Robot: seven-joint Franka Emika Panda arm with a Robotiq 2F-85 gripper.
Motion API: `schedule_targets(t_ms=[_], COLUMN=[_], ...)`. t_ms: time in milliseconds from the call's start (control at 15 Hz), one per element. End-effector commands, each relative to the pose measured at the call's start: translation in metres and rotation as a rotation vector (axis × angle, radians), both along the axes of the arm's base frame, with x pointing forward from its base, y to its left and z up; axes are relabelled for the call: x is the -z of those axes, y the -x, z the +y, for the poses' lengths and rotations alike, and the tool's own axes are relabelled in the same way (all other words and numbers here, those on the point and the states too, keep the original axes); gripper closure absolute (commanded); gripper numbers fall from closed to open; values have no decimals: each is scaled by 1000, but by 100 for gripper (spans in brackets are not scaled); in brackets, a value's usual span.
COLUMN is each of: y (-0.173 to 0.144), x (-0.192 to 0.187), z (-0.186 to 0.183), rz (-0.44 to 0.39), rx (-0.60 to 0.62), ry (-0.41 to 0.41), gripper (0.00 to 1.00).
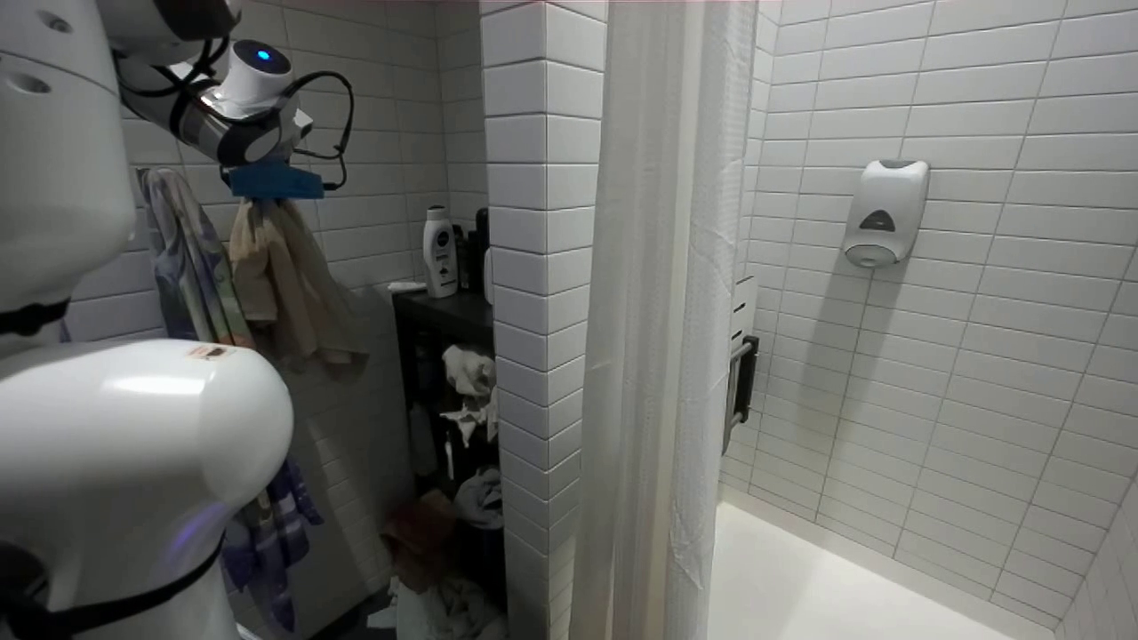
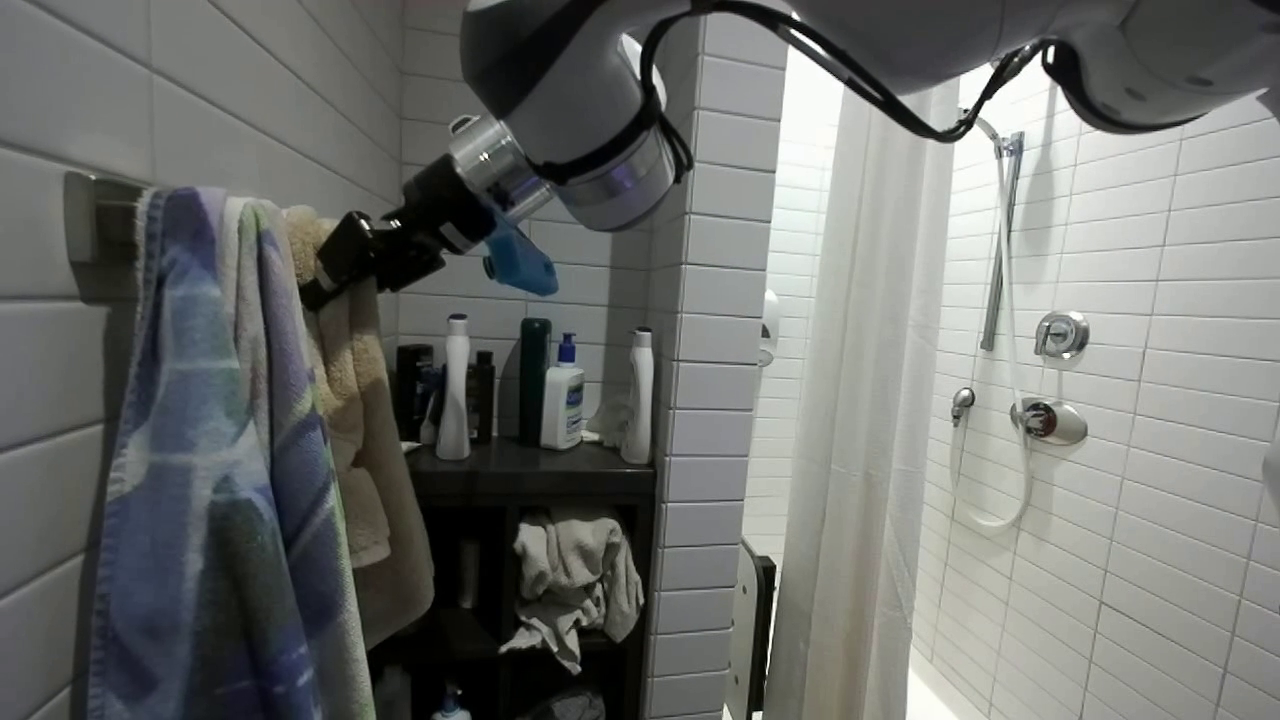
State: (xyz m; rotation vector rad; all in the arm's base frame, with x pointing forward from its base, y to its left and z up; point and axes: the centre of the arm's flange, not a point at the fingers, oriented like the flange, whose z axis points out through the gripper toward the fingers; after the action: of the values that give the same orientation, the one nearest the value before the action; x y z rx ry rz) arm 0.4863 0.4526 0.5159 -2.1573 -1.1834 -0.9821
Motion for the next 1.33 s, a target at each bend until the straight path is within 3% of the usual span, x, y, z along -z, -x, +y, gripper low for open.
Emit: schedule_targets(t_ms=[0, 667, 1267], y=[4, 21, 36], x=[-8, -27, -85], z=[-12, -37, -56], rz=[0, -16, -90], rx=[4, 46, 109], ry=[-29, -49, -163], gripper=[90, 90, 90])
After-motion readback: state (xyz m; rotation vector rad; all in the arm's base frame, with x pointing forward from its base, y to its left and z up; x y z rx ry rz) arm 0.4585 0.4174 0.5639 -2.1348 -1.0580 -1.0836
